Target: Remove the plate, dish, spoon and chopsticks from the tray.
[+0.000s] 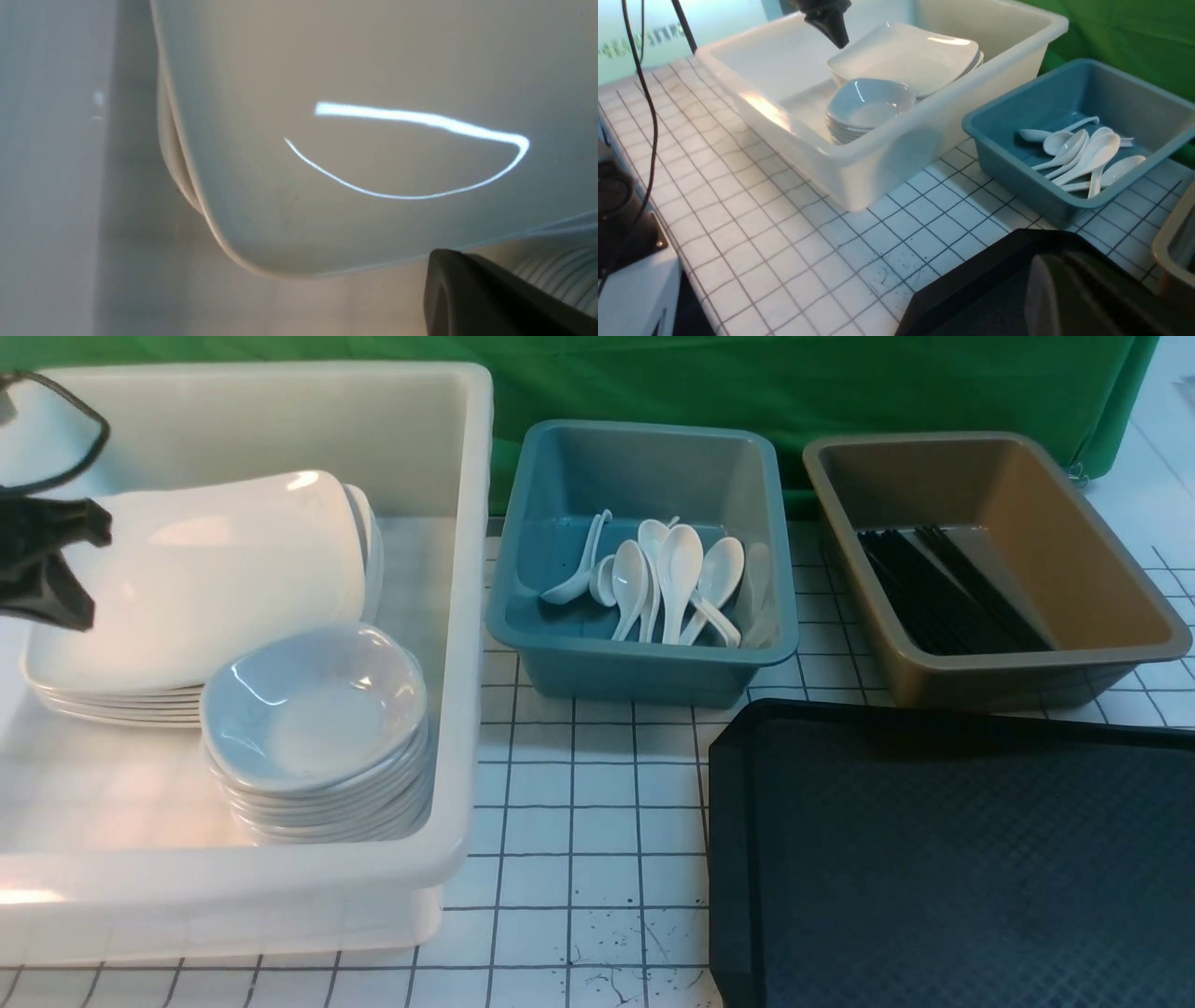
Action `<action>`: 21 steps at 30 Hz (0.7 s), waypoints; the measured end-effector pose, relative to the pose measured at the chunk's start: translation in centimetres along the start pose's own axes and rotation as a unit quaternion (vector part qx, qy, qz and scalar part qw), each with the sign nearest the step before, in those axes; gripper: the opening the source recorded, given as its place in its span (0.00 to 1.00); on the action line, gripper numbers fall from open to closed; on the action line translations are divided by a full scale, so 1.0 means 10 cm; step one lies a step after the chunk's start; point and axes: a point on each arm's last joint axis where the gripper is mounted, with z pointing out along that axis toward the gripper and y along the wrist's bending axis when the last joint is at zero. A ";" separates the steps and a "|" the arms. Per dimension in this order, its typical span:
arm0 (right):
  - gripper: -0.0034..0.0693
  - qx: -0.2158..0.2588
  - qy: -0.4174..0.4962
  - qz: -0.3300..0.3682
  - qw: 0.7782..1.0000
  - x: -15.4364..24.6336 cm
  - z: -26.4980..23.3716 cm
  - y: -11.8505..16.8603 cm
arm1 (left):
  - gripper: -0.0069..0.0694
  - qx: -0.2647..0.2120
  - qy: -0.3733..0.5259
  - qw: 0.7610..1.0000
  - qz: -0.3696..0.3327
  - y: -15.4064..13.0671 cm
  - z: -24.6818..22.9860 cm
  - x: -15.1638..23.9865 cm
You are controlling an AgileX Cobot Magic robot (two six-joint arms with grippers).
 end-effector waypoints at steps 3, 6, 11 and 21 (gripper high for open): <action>0.05 0.004 0.015 -0.023 1.000 -0.05 0.09 0.08 | 0.07 -0.019 0.001 1.000 -0.009 0.04 0.08 0.04; 0.05 0.006 0.024 -0.036 0.999 -0.07 0.14 0.12 | 0.07 -0.044 -0.016 0.999 -0.016 0.11 0.18 0.02; 0.05 0.007 0.027 -0.040 0.999 -0.07 0.16 0.14 | 0.07 -0.072 -0.024 0.997 -0.012 0.24 0.47 -0.04; 0.05 0.006 0.027 -0.040 0.999 -0.07 0.16 0.14 | 0.09 -0.136 -0.067 0.988 0.032 0.36 0.64 -0.20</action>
